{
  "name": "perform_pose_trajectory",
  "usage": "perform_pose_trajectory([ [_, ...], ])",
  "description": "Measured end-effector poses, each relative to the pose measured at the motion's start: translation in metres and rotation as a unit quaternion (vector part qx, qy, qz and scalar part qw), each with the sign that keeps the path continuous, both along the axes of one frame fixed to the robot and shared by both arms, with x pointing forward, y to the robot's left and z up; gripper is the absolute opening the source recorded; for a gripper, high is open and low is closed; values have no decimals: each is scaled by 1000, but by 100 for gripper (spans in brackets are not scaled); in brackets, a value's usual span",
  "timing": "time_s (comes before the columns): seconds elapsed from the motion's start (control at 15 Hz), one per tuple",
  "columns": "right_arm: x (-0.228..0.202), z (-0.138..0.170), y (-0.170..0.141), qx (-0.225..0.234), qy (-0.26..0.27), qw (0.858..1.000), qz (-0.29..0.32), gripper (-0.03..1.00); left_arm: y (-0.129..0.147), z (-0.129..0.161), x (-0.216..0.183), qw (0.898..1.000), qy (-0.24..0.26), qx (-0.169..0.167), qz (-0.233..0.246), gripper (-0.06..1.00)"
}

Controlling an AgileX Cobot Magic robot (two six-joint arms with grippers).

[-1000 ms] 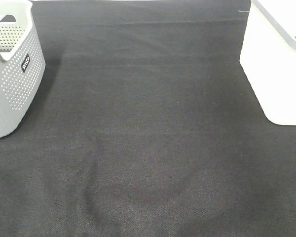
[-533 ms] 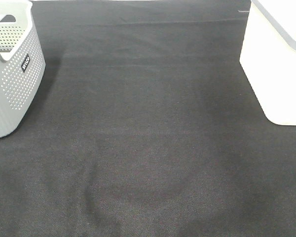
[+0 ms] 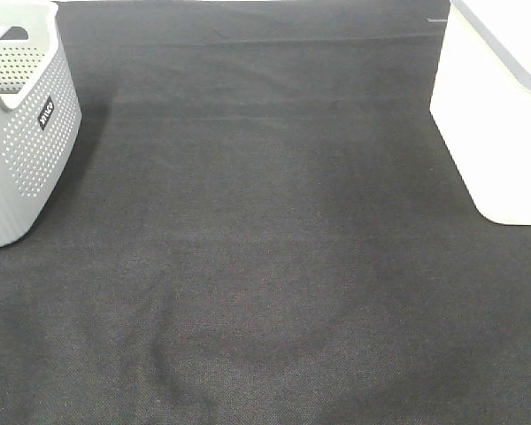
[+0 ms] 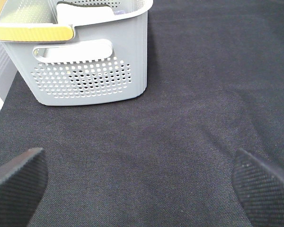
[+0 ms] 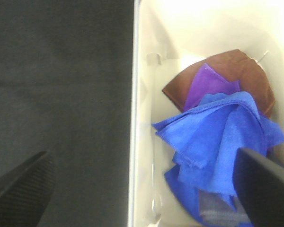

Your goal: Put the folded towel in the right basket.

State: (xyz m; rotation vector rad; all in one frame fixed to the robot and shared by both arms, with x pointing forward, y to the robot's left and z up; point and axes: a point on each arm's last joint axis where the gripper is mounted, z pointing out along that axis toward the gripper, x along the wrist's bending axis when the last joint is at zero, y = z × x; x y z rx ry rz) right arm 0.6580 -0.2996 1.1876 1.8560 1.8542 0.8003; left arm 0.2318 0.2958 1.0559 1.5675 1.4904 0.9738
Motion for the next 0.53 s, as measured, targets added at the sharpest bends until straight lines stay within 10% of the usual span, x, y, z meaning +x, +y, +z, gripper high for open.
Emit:
perform_pose_trajectory([
  [0.53,-120,-22,1,-10,67,998,-5,98,0,0,0,1000,0,0,0,99],
])
